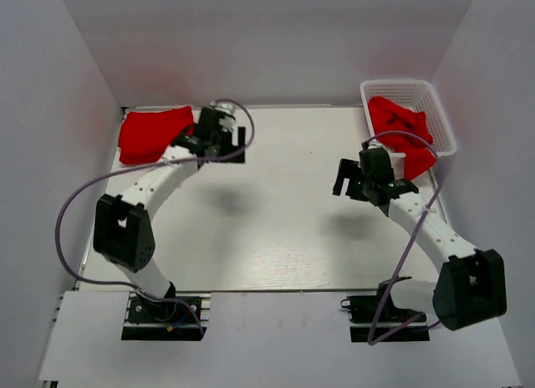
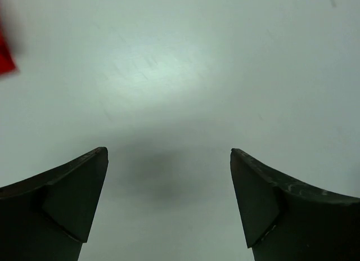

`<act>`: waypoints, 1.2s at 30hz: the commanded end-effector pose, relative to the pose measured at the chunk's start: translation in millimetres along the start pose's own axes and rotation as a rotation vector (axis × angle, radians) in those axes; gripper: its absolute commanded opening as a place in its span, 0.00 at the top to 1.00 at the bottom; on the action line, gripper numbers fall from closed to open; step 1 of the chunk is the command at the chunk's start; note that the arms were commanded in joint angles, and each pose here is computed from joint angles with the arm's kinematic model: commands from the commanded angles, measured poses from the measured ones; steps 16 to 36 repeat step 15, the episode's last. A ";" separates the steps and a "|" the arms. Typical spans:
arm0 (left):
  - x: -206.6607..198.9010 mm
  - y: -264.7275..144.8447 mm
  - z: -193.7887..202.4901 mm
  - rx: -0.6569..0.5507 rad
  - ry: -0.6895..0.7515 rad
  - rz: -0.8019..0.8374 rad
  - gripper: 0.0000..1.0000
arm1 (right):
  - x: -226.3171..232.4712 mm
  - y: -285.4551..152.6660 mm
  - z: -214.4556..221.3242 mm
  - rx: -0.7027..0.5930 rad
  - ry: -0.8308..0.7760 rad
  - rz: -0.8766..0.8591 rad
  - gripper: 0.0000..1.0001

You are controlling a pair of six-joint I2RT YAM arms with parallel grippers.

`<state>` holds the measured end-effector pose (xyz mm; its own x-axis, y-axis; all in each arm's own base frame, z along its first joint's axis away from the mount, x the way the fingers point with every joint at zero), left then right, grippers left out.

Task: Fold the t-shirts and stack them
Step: Put the neatly folded tshirt into the corner of the board with the left arm

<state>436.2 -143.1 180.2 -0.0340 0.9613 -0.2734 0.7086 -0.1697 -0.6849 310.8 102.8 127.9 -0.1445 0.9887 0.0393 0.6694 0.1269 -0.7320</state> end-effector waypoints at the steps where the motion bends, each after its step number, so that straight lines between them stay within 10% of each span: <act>1: -21.5 -51.6 32.6 -0.056 -0.081 -0.020 0.00 | 2.2 -14.3 -0.6 -0.077 0.021 -0.033 0.10; 8: -24.7 -62.3 107.9 0.073 -0.059 -0.131 0.00 | 16.2 -43.1 9.6 -0.239 0.020 -0.164 0.10; 36: -35.6 -100.9 88.3 -0.063 -0.077 -0.040 0.00 | 14.7 -49.8 12.1 -0.255 -0.011 -0.169 0.10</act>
Point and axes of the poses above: each gripper's point midway between its finger pads, its own y axis out along the fingers, its own x axis along the line the jaws close on, z = x × y, the point moved 1 cm from there along -y, back along the fingers, and after that the axes turned 14 degrees about -y, right-handed, at the moved point
